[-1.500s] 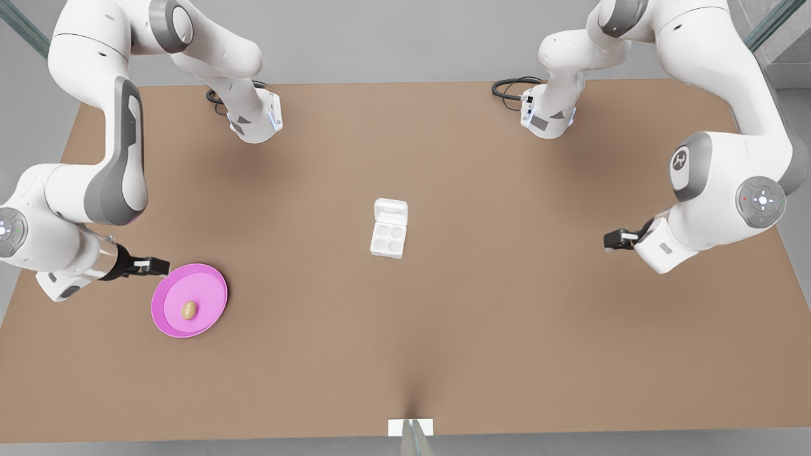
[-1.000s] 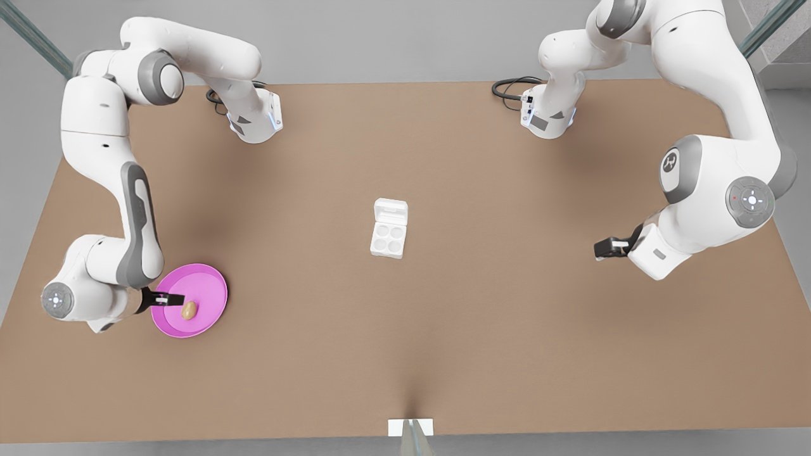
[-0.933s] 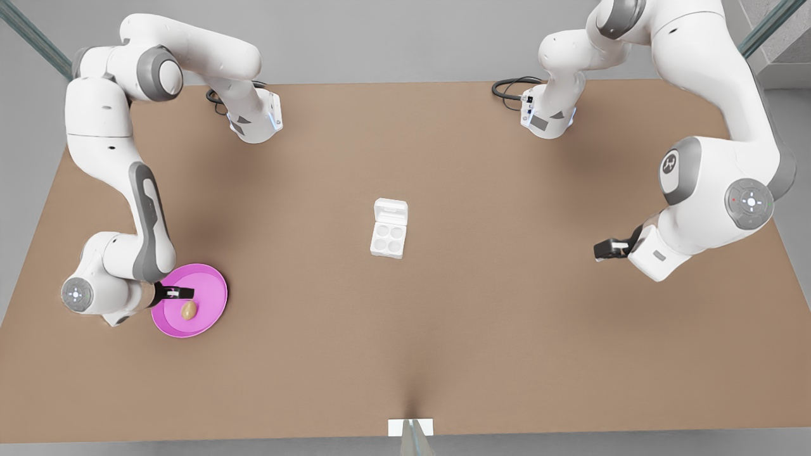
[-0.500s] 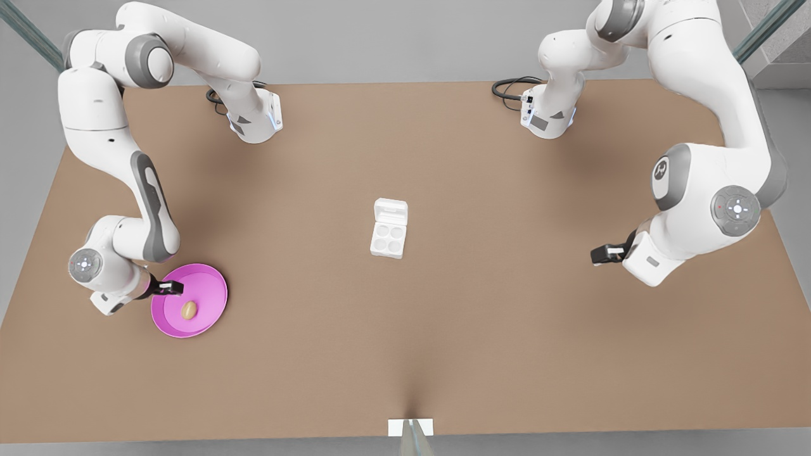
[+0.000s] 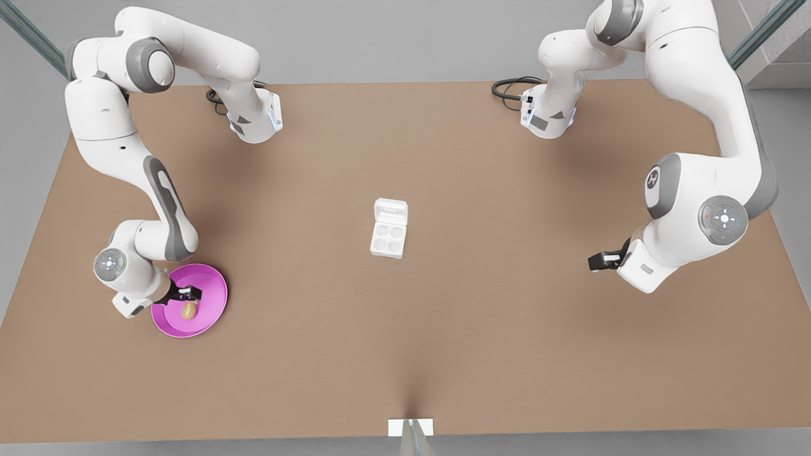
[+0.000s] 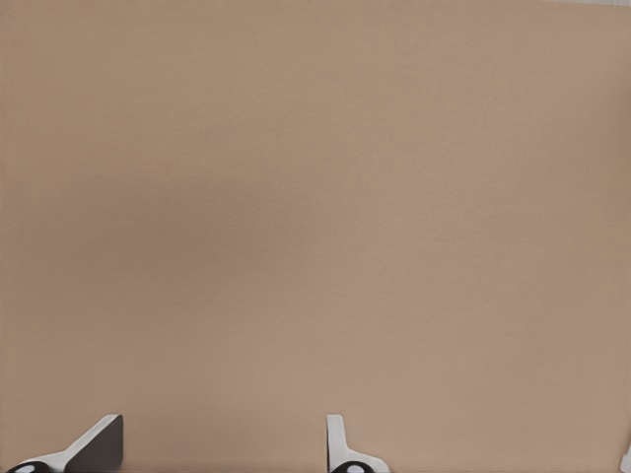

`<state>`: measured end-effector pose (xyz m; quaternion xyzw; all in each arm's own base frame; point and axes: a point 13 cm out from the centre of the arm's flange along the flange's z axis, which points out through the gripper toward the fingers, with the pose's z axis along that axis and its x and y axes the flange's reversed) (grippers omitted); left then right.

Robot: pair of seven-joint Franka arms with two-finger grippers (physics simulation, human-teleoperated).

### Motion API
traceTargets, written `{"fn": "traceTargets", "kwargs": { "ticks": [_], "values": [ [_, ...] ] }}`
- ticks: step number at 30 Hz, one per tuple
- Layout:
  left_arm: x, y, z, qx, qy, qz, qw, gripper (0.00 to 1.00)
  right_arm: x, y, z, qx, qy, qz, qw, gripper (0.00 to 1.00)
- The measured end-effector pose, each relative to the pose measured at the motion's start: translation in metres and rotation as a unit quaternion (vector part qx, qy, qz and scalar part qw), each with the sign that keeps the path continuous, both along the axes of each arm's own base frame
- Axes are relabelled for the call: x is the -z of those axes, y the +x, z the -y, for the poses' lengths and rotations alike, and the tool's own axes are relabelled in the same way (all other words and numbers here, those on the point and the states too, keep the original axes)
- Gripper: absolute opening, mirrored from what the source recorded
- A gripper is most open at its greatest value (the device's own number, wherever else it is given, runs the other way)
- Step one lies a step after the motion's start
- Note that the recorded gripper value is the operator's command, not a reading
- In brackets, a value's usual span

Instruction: Pack egg into the box and close the box lid

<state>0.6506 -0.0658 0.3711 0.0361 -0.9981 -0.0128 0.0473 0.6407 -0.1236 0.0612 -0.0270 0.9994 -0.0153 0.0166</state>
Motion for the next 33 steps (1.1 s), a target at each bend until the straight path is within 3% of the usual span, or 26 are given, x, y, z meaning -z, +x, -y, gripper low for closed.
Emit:
{"fn": "traceTargets", "kwargs": {
  "ticks": [20, 33],
  "values": [
    [0.003, 0.002, -0.002, -0.004, 0.010, 0.002, 1.000, 1.00, 0.002, 0.020, -0.007, 0.061, 0.020, 0.021, 0.998, 1.00],
    [0.005, 0.003, -0.002, -0.005, 0.010, 0.002, 1.000, 1.00, 0.030, 0.007, -0.007, 0.089, 0.025, 0.002, 0.996, 1.00]
  ]
}}
